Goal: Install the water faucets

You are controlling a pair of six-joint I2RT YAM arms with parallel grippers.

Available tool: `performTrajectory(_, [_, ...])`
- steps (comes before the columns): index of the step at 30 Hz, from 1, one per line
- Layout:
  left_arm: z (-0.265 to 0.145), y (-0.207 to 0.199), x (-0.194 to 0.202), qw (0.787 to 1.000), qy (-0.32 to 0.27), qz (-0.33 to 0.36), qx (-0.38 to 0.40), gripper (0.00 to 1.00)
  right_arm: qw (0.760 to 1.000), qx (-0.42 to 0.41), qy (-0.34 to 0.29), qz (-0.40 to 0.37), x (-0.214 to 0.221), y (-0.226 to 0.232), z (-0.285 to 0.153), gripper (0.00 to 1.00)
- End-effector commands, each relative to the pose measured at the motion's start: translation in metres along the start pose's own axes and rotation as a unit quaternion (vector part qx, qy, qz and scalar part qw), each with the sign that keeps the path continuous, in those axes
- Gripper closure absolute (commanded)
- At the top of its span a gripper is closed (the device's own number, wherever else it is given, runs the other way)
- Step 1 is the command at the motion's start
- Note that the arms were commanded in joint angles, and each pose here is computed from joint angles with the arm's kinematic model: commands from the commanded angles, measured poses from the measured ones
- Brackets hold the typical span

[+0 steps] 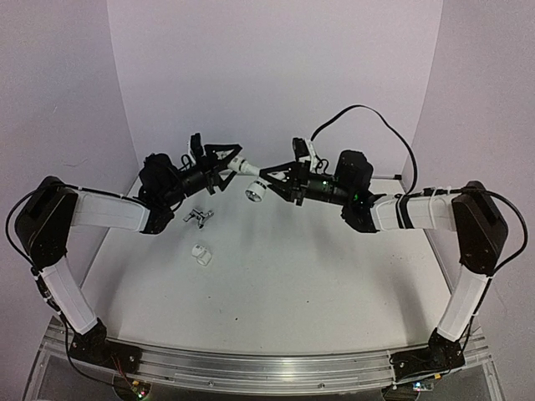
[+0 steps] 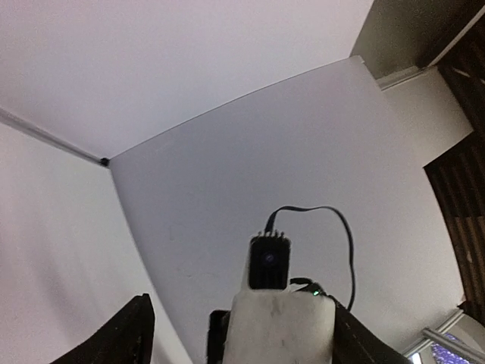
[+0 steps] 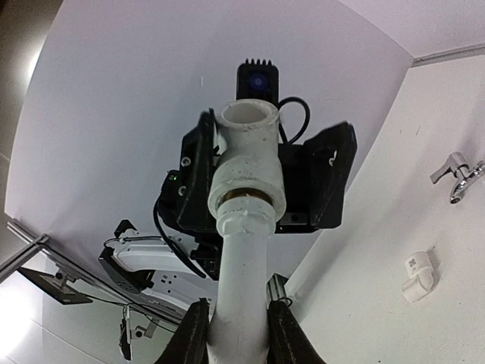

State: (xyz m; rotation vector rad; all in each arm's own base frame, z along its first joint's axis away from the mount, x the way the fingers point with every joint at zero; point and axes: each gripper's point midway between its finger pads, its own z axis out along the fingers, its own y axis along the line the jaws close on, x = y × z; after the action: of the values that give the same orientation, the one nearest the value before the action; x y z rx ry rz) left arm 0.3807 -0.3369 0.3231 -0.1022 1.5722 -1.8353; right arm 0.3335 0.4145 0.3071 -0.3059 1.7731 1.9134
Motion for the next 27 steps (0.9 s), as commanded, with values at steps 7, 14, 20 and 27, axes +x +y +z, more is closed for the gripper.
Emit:
performTrajectory(7, [-0.056, 0.054, -0.010, 0.980, -0.003, -0.015, -0.200, 0.10, 0.936, 0.217, 0.003, -0.276, -0.031, -0.012, -0.035, 1.00])
performTrajectory(14, [-0.042, 0.050, -0.002, 0.972, 0.024, -0.105, -0.209, 0.08, 0.771, 0.400, 0.086, -0.488, -0.026, -0.039, -0.039, 1.00])
performTrajectory(20, [-0.031, 0.061, 0.003, 0.945, 0.030, -0.140, -0.296, 0.12, 0.617, 0.494, 0.150, -0.594, -0.020, -0.056, -0.035, 1.00])
performTrajectory(27, [-0.019, 0.079, 0.021, 0.927, 0.047, -0.168, -0.333, 0.07, 0.598, 0.489, 0.156, -0.615, -0.015, -0.050, -0.019, 1.00])
